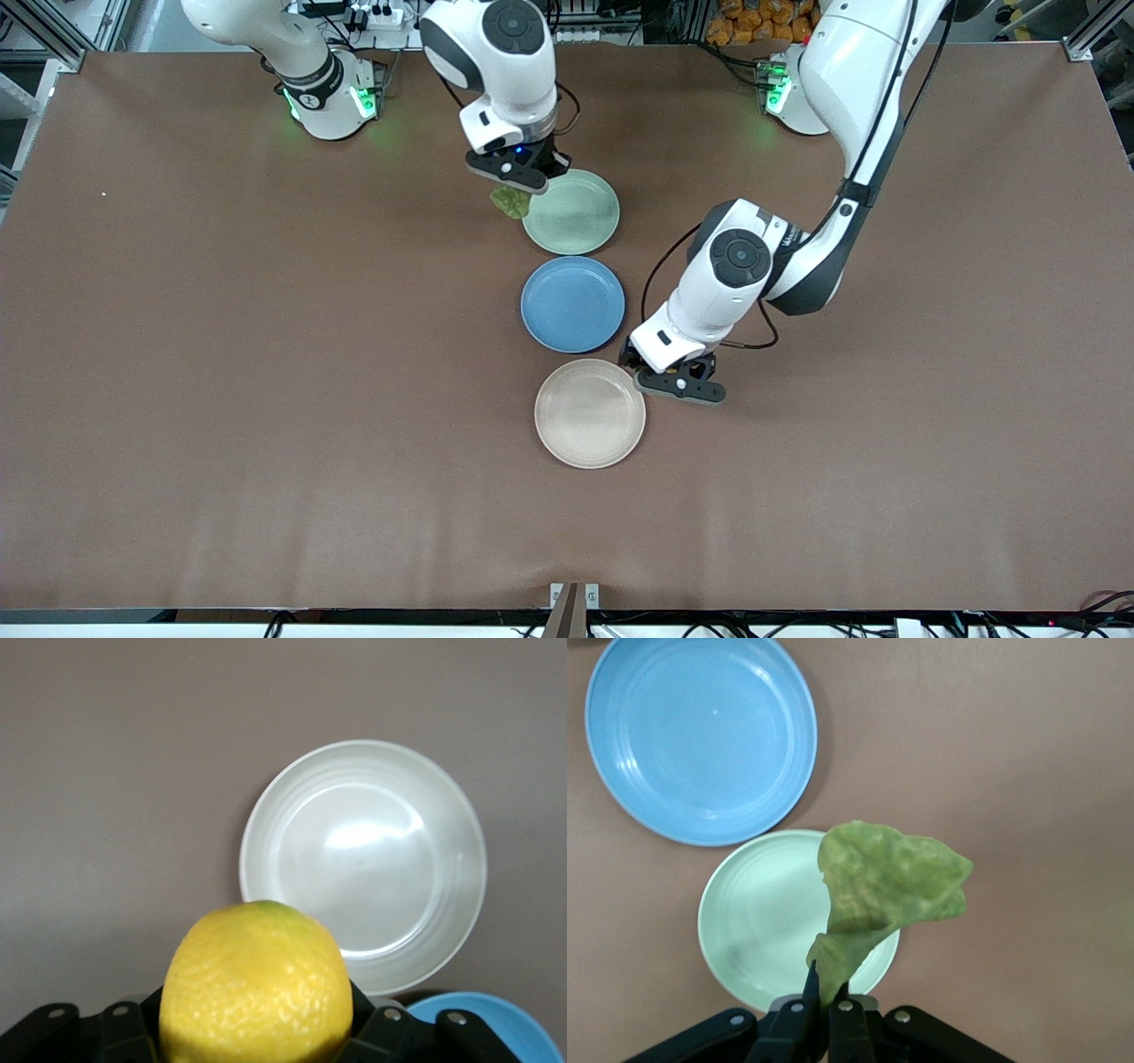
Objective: Place lemon and lettuce in plates
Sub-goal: 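Carry the lettuce to the green plate while the left gripper carries the lemon, then release the lettuce onto the green plate while the left gripper lowers the lemon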
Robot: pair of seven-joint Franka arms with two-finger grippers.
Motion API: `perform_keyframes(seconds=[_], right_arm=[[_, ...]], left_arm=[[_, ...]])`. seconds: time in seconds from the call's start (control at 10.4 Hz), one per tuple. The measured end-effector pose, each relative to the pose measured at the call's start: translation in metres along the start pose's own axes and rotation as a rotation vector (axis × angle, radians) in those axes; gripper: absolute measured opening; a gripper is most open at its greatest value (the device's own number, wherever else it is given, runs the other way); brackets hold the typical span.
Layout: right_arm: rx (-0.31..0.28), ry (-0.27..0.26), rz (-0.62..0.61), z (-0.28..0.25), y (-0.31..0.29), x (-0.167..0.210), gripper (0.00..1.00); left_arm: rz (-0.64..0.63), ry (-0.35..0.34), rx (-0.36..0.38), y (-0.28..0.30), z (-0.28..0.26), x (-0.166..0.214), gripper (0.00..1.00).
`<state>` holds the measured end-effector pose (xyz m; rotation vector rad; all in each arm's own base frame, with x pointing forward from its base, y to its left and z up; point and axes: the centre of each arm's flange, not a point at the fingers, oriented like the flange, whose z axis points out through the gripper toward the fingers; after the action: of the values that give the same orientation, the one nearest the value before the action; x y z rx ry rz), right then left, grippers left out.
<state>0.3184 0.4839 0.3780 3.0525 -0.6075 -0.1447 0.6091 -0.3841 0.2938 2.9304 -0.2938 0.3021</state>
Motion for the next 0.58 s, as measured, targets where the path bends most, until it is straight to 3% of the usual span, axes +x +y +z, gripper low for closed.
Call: perform_keyframes(seconds=[0.38,0.58], right_arm=[[-0.047,-0.002,0.04,0.038,-0.027,-0.029,0.04],[-0.066,0.007,0.021,0.053,-0.037,-0.041,0.26]], left_arm=[[0.002,0.115,-0.062,0.01,0.049,0.007,0.6],[0.003,0.131,-0.077,0.014,0.076,0.004,0.6]])
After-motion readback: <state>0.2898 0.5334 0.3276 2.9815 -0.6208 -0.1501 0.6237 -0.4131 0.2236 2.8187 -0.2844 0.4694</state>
